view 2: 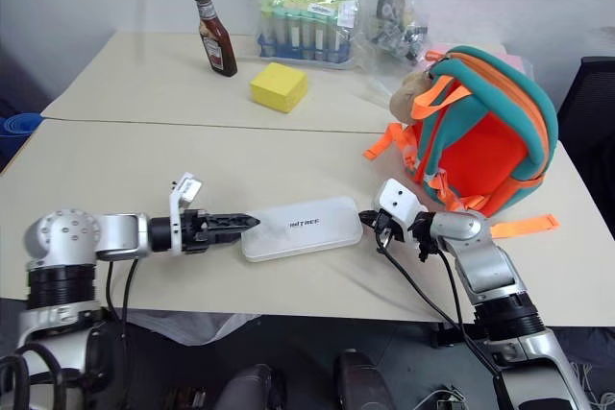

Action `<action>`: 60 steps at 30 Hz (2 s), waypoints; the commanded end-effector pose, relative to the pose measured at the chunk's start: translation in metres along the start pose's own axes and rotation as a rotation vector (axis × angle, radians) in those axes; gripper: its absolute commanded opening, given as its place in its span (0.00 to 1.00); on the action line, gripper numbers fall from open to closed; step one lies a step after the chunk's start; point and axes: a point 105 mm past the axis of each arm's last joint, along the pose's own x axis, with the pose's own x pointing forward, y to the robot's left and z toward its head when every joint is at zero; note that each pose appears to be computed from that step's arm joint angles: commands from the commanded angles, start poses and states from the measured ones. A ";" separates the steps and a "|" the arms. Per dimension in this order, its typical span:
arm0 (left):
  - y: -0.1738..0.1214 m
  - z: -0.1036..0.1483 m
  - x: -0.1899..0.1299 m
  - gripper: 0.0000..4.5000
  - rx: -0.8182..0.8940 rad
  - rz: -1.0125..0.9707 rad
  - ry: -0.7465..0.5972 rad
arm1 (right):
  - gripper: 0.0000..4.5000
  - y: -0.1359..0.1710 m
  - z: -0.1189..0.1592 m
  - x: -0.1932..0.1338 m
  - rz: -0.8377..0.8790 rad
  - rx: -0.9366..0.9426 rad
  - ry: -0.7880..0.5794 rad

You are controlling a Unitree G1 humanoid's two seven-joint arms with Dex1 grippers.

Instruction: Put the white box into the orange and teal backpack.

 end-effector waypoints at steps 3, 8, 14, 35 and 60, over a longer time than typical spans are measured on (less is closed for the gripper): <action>0.005 -0.011 -0.019 0.95 0.009 0.052 0.055 | 0.00 -0.003 0.010 -0.007 -0.014 -0.034 -0.032; -0.005 -0.009 -0.009 0.95 0.018 -0.005 0.063 | 0.00 0.003 0.010 -0.006 0.006 -0.035 -0.032; -0.017 0.006 0.028 0.95 -0.009 -0.092 0.009 | 0.00 0.007 0.011 -0.006 0.025 -0.035 -0.035; -0.052 0.017 0.035 0.35 0.025 -0.277 -0.010 | 0.00 0.006 0.004 -0.007 0.002 -0.010 -0.025; -0.106 0.066 -0.043 0.30 0.284 -0.349 -0.488 | 1.00 -0.053 0.023 -0.102 -0.495 0.432 -0.235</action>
